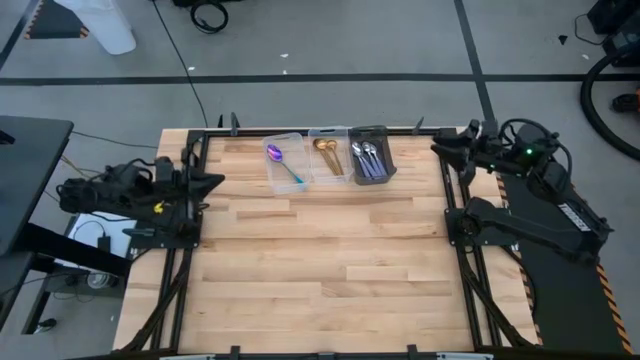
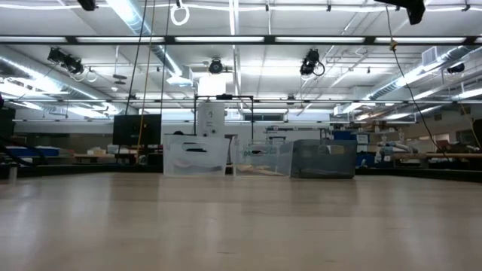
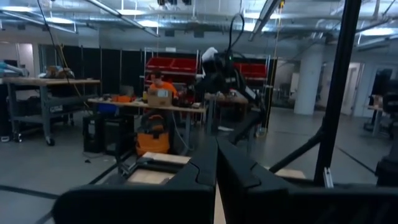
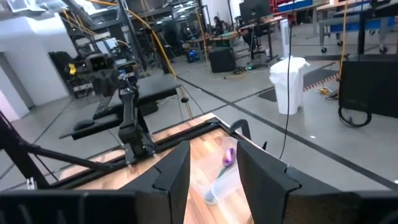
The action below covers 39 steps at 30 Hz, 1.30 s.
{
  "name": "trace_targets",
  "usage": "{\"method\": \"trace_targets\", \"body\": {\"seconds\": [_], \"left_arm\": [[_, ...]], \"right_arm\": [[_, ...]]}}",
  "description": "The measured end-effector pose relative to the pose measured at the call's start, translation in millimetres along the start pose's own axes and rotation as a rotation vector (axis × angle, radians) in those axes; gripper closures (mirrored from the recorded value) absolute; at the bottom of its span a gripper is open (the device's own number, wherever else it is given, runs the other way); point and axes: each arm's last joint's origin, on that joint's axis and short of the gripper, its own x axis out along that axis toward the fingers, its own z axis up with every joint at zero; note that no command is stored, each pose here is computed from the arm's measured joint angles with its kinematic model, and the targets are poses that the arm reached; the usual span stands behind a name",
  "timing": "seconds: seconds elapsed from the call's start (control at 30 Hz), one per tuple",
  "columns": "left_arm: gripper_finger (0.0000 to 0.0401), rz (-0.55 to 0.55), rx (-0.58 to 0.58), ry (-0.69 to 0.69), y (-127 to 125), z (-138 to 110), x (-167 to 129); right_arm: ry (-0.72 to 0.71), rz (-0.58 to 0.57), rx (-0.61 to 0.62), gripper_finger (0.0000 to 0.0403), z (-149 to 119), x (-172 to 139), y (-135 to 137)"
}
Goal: Sort silverware by color (type)
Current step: Return to Home Position
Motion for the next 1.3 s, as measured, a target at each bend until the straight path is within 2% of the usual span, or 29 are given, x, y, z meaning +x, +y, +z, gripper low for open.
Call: {"method": "trace_targets", "body": {"seconds": [0.2,0.47,0.7,0.93,1.07,1.3], "left_arm": [[0.0390,0.000,-0.027,-0.001,0.1,2.0,-0.5],[0.0390,0.070,-0.028,-0.019,2.6,6.1,-1.8],[0.0393,0.068,0.012,-0.019,2.3,5.4,-1.6],[0.0396,0.067,-0.002,0.031,0.5,-19.3,3.5],[0.0396,0.064,-0.021,0.016,0.8,-26.0,2.9],[0.0397,0.009,-0.069,-0.007,-2.0,-45.2,-1.9]], "right_arm": [[0.024,-0.011,-0.042,0.0261,-8.4,-18.9,4.2],[-0.035,0.055,-0.039,0.0261,-12.4,-44.1,13.4],[-0.071,0.060,-0.004,0.0261,-29.5,-52.4,12.0],[-0.131,0.081,0.031,0.0261,-51.4,-49.3,6.0],[-0.158,0.102,0.048,0.0261,-61.5,-47.6,3.3],[-0.121,0.145,0.085,0.0261,-72.4,-38.5,-0.9]]}}
